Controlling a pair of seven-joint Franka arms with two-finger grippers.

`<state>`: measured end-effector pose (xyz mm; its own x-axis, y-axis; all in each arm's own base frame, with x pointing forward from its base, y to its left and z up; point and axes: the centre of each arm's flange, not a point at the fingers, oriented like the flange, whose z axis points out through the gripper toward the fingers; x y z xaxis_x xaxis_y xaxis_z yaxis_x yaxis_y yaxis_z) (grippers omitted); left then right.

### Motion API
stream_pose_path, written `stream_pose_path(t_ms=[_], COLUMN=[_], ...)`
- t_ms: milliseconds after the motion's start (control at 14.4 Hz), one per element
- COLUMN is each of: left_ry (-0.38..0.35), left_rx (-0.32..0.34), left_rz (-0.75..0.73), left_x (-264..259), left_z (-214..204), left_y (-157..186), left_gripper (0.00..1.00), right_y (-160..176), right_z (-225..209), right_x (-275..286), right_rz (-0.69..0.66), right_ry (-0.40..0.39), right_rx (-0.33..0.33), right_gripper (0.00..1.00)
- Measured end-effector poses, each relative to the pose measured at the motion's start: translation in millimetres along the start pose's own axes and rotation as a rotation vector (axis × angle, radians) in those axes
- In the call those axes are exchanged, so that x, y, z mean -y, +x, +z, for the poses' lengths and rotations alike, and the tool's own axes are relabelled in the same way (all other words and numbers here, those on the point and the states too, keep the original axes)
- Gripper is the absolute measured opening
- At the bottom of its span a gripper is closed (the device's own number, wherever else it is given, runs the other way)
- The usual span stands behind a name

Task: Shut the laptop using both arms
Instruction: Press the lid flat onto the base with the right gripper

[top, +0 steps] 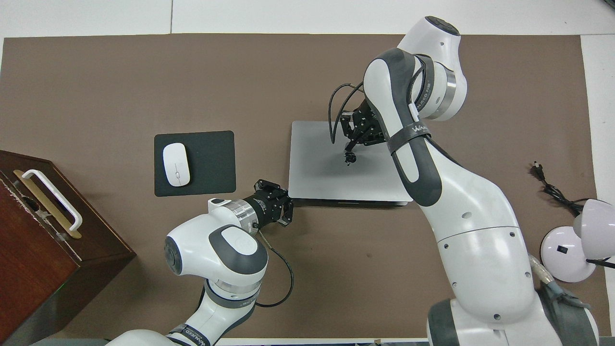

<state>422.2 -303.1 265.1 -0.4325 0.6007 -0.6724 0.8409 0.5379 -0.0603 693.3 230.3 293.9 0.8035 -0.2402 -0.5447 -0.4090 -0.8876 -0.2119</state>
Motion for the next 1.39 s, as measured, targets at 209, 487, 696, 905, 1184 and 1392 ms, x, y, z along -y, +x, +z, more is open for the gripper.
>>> stream_pose_path(t_ms=[209,487,696,905,1184,1392], left_ry=[0.000,0.000,0.000,0.000,0.000,0.000], left_rx=[0.000,0.000,0.000,0.000,0.000,0.000], left_rz=[0.000,0.000,0.000,0.000,0.000,0.000], left_x=[0.0,0.0,0.0,0.0,0.0,0.0], left_z=[0.0,0.0,0.0,0.0,0.0,0.0], left_y=[0.0,0.0,0.0,0.0,0.0,0.0], left_gripper=[0.01,0.01,0.01,0.01,0.01,0.01], right_y=[0.8,3.8,4.0,4.0,4.0,4.0], right_z=[0.7,1.8,1.7,1.7,1.7,1.6], right_x=[0.5,-0.3,-0.4,-0.5,-0.5,-0.3], right_rz=[0.000,0.005,0.005,0.006,0.006,0.006], right_ry=[0.010,0.031,0.032,0.032,0.032,0.032], right_rx=[0.002,0.009,0.010,0.010,0.010,0.010], right_gripper=[0.01,0.01,0.01,0.01,0.01,0.01])
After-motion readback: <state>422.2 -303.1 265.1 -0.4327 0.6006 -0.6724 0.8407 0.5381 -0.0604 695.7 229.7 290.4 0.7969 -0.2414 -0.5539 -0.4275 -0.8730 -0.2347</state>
